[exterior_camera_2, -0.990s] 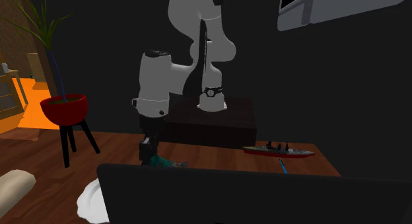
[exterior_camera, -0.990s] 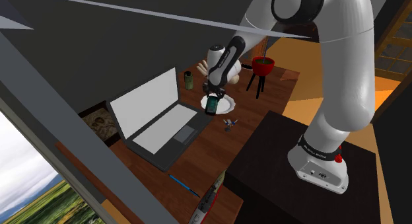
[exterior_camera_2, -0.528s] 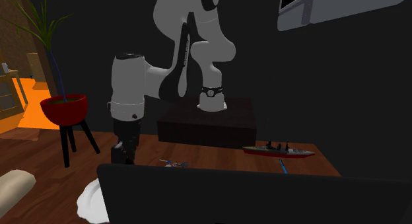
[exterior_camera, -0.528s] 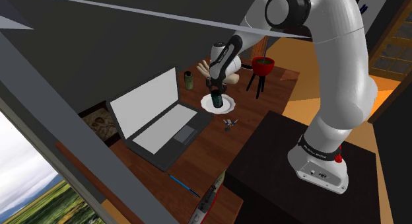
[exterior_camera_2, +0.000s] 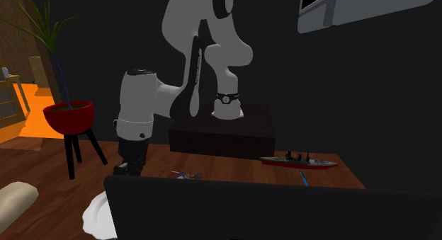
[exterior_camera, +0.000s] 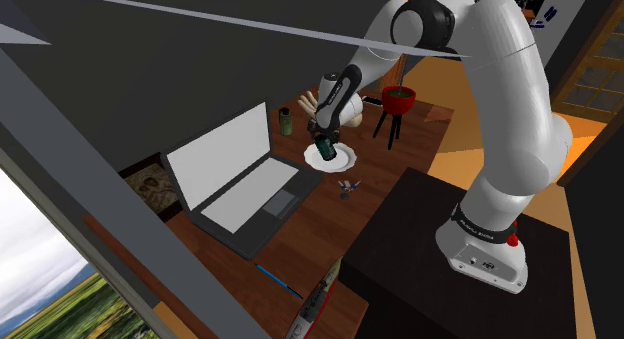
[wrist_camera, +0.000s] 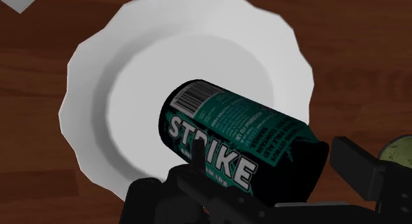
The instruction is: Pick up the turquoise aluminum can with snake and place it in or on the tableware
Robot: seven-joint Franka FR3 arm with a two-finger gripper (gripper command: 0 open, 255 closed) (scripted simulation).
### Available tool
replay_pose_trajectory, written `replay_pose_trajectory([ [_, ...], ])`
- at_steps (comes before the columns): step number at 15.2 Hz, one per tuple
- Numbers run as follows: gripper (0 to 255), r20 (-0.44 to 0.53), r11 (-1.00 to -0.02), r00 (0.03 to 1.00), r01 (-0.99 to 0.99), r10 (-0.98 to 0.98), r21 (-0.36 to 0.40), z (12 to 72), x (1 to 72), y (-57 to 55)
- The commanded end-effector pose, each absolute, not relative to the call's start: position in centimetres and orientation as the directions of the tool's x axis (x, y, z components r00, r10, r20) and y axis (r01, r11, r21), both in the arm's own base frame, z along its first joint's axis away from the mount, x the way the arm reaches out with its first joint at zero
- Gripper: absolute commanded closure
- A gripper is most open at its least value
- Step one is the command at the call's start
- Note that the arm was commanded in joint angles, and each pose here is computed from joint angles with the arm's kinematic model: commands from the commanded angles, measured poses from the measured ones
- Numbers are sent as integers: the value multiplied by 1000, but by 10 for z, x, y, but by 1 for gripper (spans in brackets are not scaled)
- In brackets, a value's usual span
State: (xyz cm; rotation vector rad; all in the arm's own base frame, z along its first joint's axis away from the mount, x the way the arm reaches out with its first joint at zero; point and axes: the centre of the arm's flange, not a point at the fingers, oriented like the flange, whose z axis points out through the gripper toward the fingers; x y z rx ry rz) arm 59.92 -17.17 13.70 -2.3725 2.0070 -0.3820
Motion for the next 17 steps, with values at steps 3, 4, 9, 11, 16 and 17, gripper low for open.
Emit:
replay_pose_trajectory([
  [3, 255, 144, -165, 154, -984, -978, -69, 97, 584, -169],
  [4, 255, 144, -165, 154, -984, -978, -69, 95, 584, -169],
  [9, 255, 144, -165, 154, -984, -978, -69, 95, 584, -169],
  [11, 255, 144, -165, 154, -984, -978, -69, 95, 584, -169],
  [16, 0, 142, -166, 155, -984, -978, -69, 102, 587, -174],
  [17, 0, 144, -165, 154, -984, -978, -69, 95, 584, -169],
])
